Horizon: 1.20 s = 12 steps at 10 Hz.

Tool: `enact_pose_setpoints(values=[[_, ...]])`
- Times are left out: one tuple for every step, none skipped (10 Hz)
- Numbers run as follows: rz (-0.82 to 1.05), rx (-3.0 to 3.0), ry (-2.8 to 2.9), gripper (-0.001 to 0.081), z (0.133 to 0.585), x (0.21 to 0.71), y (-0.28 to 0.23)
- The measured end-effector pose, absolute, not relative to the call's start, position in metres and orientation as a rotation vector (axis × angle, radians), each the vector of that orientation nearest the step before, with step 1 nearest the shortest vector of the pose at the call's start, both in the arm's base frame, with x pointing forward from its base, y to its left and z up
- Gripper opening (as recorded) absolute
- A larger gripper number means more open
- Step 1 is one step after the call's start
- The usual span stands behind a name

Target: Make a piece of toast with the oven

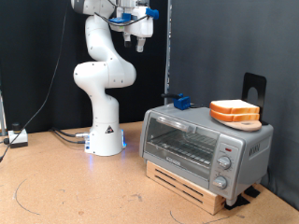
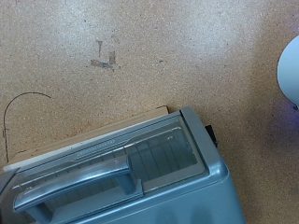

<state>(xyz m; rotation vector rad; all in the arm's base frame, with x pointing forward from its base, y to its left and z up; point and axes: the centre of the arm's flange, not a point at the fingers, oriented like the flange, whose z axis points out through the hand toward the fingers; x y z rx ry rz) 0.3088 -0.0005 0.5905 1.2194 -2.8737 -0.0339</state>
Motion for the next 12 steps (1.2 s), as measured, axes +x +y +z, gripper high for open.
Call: enact_pose_setpoints(values=[[-0.016,1.266,-2.870,0.0807,0.592,0.311,0.002],[0.026,1.439,-2.833,0.0807,0.597,0.315,0.010],[0.048,1.628,-2.752,0.0807,0.600,0.317,0.020],[0.054,1.799,-2.642,0.0807,0.602,0.316,0.027],[0.059,1.957,-2.515,0.0807,0.601,0.317,0.027],[0.041,2.073,-2.409,0.0807,0.598,0.323,0.023],[0.039,2.042,-2.443,0.0807,0.599,0.323,0.024],[0.038,2.173,-2.410,0.0807,0.602,0.325,0.032],[0.074,2.349,-2.320,0.0807,0.606,0.328,0.041],[0.114,2.509,-2.179,0.0807,0.606,0.329,0.052],[0.135,2.648,-2.013,0.0807,0.602,0.332,0.061],[0.157,2.770,-1.840,0.0807,0.593,0.340,0.064]])
